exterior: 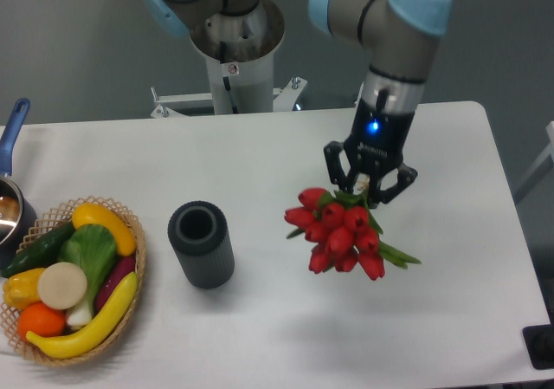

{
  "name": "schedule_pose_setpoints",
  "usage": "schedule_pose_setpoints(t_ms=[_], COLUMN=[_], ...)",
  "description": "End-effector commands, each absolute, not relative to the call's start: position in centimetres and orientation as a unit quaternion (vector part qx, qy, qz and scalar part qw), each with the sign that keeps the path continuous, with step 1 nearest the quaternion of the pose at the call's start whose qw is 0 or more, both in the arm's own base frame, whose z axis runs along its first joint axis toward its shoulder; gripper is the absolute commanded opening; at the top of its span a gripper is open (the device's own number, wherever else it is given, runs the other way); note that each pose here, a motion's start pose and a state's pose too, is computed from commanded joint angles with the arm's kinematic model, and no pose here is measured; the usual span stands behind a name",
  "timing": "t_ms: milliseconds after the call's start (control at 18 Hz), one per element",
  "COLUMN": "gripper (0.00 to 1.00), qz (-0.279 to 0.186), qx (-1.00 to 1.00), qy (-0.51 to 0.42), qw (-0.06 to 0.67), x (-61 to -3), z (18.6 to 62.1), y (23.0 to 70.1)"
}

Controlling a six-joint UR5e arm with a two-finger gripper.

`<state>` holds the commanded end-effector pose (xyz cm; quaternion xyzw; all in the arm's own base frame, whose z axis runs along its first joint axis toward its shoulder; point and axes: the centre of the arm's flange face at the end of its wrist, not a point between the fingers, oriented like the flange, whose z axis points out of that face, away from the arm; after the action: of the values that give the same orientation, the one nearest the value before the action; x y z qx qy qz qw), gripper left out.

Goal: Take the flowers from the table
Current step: 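Lift the gripped red tulips up off the table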

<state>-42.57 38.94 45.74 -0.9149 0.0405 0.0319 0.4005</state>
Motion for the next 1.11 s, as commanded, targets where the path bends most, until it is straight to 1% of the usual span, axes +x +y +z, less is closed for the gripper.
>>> schedule_pose_setpoints(t_ms=[167,278,389,1111], gripper=[0.35,0.35,0.35,0.35], qz=[0.011,0.005,0.01,0.011], qx=[-0.891,-0.883,-0.882,-0.881], qy=[0.015,0.013,0.006,0.01], qw=[0.454,0.47,0.471,0.474], x=[-42.2,-41.9,-42.4,-42.8], z=[48.3,48.9,49.1,48.7], y=[37.9,37.3,36.5,36.5])
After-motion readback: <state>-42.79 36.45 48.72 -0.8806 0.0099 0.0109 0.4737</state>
